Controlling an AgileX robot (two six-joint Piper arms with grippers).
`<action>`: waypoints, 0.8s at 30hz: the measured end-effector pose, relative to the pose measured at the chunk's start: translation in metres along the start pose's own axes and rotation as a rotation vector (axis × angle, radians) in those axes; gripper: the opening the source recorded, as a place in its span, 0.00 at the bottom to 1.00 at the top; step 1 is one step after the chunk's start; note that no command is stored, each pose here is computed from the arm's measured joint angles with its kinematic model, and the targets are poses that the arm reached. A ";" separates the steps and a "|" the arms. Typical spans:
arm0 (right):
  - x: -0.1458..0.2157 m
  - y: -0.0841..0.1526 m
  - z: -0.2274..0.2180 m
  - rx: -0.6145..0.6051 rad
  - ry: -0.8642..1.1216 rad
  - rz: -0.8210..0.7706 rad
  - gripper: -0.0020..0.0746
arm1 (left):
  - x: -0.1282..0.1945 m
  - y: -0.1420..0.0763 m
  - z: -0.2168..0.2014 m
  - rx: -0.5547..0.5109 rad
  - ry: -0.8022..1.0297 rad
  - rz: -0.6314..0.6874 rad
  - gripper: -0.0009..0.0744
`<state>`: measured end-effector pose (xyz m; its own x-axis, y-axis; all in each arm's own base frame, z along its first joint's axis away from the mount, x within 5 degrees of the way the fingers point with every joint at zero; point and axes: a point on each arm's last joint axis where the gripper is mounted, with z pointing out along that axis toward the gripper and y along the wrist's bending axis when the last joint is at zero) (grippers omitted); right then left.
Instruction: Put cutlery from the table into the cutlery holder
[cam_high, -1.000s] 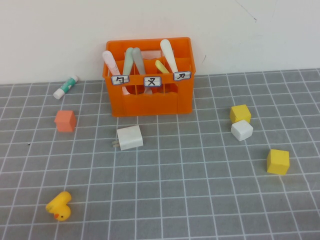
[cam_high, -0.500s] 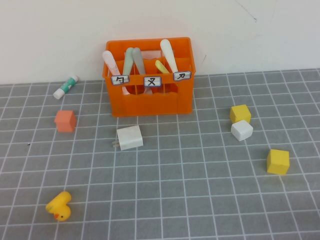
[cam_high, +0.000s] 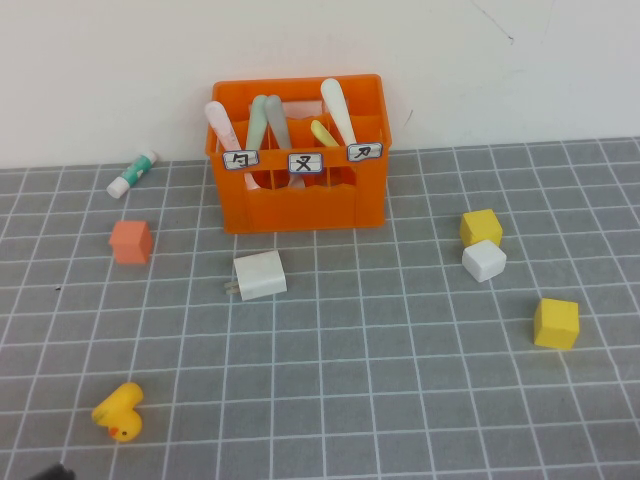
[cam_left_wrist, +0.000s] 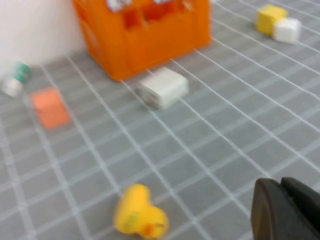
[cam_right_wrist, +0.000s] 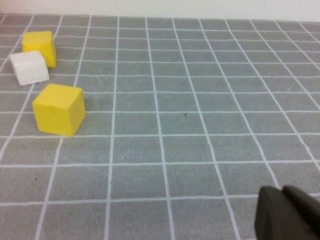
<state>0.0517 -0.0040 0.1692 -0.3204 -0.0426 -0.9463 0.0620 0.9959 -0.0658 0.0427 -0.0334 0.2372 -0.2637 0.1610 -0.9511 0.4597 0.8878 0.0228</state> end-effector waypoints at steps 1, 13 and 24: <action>0.000 0.000 0.000 0.000 0.000 0.000 0.02 | -0.001 0.002 0.000 -0.018 -0.011 0.014 0.01; 0.000 0.000 0.000 0.000 0.001 0.000 0.02 | 0.015 0.028 0.012 -0.289 -0.212 -0.078 0.01; 0.000 0.000 0.000 0.000 0.002 0.000 0.02 | 0.053 0.025 0.017 -0.286 -0.168 -0.287 0.01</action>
<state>0.0516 -0.0040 0.1690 -0.3225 -0.0424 -0.9456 0.0618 0.9959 -0.0657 0.0548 -0.0098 0.1825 -0.1939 -0.1614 -0.9677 0.1279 0.9738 -0.1880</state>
